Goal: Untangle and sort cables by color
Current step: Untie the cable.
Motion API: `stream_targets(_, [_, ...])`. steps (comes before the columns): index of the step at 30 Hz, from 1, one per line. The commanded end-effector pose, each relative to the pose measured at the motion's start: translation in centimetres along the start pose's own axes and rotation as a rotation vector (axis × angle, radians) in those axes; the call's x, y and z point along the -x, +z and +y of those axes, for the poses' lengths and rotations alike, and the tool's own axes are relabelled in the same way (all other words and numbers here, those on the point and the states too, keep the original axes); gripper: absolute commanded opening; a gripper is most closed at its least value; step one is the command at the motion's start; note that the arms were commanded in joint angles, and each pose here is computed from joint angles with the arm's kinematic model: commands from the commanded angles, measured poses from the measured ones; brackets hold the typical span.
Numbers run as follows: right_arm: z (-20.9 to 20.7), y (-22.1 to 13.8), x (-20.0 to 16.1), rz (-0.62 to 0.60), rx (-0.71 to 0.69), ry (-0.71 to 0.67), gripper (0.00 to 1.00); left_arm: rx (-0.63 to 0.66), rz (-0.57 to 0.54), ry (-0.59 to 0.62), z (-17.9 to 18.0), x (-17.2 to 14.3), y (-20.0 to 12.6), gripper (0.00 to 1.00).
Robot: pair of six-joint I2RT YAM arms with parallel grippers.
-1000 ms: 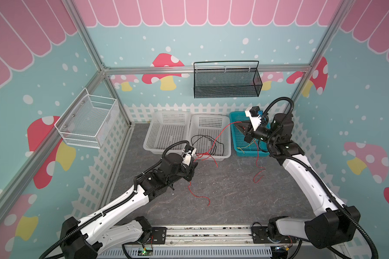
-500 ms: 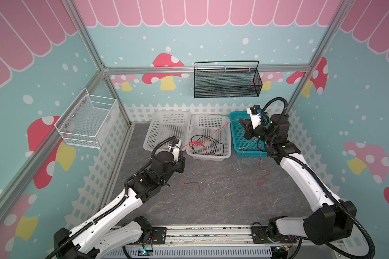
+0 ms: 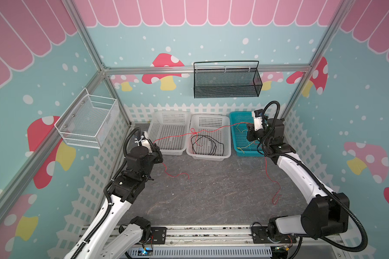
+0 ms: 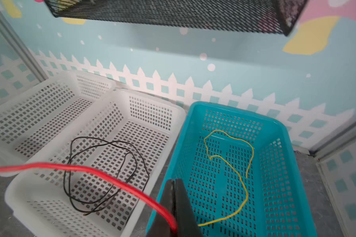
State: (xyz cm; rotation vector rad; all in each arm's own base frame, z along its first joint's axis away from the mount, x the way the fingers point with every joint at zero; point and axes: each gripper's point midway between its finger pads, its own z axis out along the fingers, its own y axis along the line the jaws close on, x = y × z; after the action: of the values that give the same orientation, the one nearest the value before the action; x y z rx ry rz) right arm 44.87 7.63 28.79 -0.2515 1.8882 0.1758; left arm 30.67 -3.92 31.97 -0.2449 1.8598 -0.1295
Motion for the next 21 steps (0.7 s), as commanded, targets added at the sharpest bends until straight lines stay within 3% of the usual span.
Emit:
stream_targets(1, [-4.3,-0.2,-1.6,0.018,-0.131,0.075,0.0,0.109,-0.038,-0.067,2.9,1.7,-1.3,0.0])
stream_targets(8, [-6.8,0.0,-3.8,0.063,-0.185,0.087,0.0,0.127,-0.041,-0.1,4.0,1.9,-1.6,0.0])
stream_targets(14, [-4.2,0.2,-3.2,0.015,-0.029,0.05,0.0,0.037,-0.023,-0.095,2.2,2.2,-1.2,0.0])
stream_targets(21, [-2.3,-0.7,-2.0,-0.047,0.064,0.017,0.0,-0.064,-0.049,-0.062,-0.2,4.8,-1.1,0.0])
